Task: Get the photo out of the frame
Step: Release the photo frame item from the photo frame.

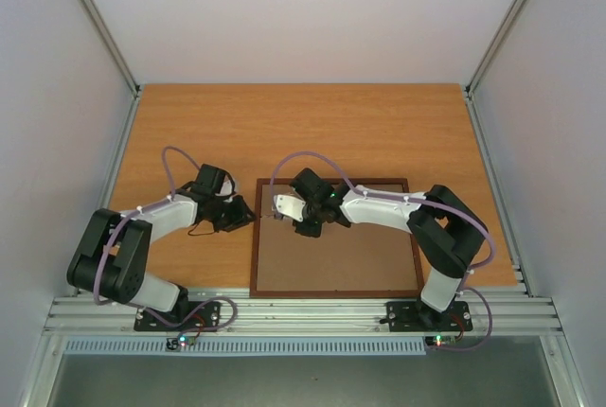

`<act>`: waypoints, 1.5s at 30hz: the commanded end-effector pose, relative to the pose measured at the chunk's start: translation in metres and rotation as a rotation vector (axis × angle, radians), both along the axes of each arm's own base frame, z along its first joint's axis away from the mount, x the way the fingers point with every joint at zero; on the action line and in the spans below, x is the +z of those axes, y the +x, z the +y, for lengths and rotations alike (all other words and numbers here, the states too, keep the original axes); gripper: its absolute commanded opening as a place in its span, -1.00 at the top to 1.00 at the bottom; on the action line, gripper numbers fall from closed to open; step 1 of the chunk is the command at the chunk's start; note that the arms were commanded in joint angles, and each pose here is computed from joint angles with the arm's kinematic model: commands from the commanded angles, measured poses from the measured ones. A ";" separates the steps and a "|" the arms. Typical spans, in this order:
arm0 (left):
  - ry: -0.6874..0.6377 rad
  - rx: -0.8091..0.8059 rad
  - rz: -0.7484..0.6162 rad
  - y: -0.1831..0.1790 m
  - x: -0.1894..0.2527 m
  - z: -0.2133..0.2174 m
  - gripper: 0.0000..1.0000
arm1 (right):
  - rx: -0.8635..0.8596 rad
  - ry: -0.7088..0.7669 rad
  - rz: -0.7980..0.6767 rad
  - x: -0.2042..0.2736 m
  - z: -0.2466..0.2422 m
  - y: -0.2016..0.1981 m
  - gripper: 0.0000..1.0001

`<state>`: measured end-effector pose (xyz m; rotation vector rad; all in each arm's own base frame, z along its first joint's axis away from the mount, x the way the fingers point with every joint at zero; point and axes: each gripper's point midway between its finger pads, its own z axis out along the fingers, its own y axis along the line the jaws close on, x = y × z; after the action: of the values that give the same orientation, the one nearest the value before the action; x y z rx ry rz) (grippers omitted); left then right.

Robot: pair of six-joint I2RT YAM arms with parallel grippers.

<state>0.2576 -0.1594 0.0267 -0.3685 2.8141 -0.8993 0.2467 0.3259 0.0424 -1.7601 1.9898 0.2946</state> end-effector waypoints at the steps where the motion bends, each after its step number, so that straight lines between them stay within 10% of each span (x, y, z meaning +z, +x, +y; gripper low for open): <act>1: -0.023 -0.030 -0.019 0.008 0.003 -0.007 0.50 | 0.022 -0.011 0.012 0.000 0.002 0.003 0.98; 45: 0.019 -0.114 0.032 -0.003 -0.016 -0.025 0.83 | 0.026 -0.057 -0.028 0.009 0.023 0.033 0.98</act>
<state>0.2661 -0.1791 0.0251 -0.2774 2.8316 -0.9267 0.2602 0.3291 0.0335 -1.8502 2.0545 0.2387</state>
